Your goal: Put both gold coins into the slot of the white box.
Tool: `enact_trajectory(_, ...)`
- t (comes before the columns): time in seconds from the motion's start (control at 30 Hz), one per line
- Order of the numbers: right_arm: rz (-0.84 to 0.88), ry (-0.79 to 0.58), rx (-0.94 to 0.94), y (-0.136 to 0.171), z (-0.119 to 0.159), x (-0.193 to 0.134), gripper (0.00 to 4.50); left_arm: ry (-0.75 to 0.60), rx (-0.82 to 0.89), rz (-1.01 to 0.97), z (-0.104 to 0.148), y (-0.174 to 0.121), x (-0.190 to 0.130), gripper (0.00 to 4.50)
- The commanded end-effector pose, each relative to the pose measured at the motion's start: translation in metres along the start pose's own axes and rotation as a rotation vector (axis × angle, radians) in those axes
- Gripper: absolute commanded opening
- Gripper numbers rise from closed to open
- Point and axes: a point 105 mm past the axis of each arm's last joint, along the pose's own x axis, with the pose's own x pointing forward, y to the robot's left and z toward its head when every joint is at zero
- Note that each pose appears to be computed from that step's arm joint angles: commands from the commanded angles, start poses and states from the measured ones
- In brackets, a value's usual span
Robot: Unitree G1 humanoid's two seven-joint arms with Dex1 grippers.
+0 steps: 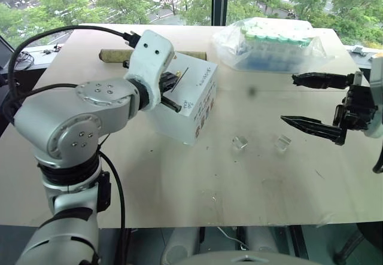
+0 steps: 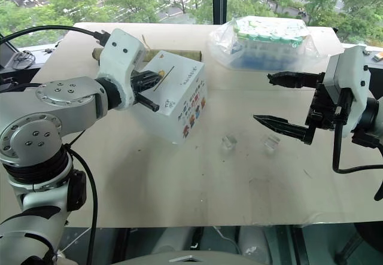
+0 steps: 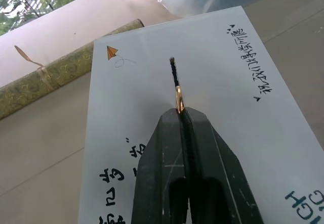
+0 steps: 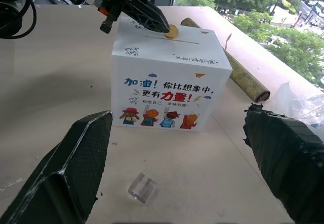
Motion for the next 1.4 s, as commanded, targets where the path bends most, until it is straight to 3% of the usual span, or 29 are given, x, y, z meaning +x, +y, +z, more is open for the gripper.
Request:
enact_trajectory(0.03, -0.019, -0.014, -0.055, 0.000, 0.012, -0.006, 4.46, -0.008, 0.019, 0.018, 0.002, 0.002, -0.003, 0.00)
enact_trajectory(0.77, -0.027, -0.001, -0.053, 0.003, 0.002, -0.010, 4.46, 0.005, -0.010, 0.021, -0.002, -0.001, 0.003, 0.00)
enact_trajectory(0.9, -0.029, -0.002, -0.053, 0.004, 0.001, -0.011, 4.50, -0.014, 0.007, 0.009, 0.003, -0.004, 0.002, 1.28)
enact_trajectory(1.1, -0.038, 0.003, -0.048, 0.004, -0.001, -0.012, 4.50, -0.085, 0.005, 0.010, 0.014, -0.004, -0.005, 3.99)
enact_trajectory(1.23, -0.064, 0.014, -0.016, 0.005, -0.007, -0.012, 4.50, -0.258, -0.045, -0.164, 0.024, -0.023, -0.020, 3.99)
enact_trajectory(1.33, -0.106, 0.024, 0.034, 0.006, -0.016, -0.015, 4.50, -0.472, -0.021, -0.303, 0.033, -0.037, -0.040, 3.99)
enact_trajectory(1.4, -0.138, 0.035, 0.058, 0.009, -0.023, -0.018, 4.50, -0.458, -0.051, -0.443, 0.019, -0.046, -0.044, 3.99)
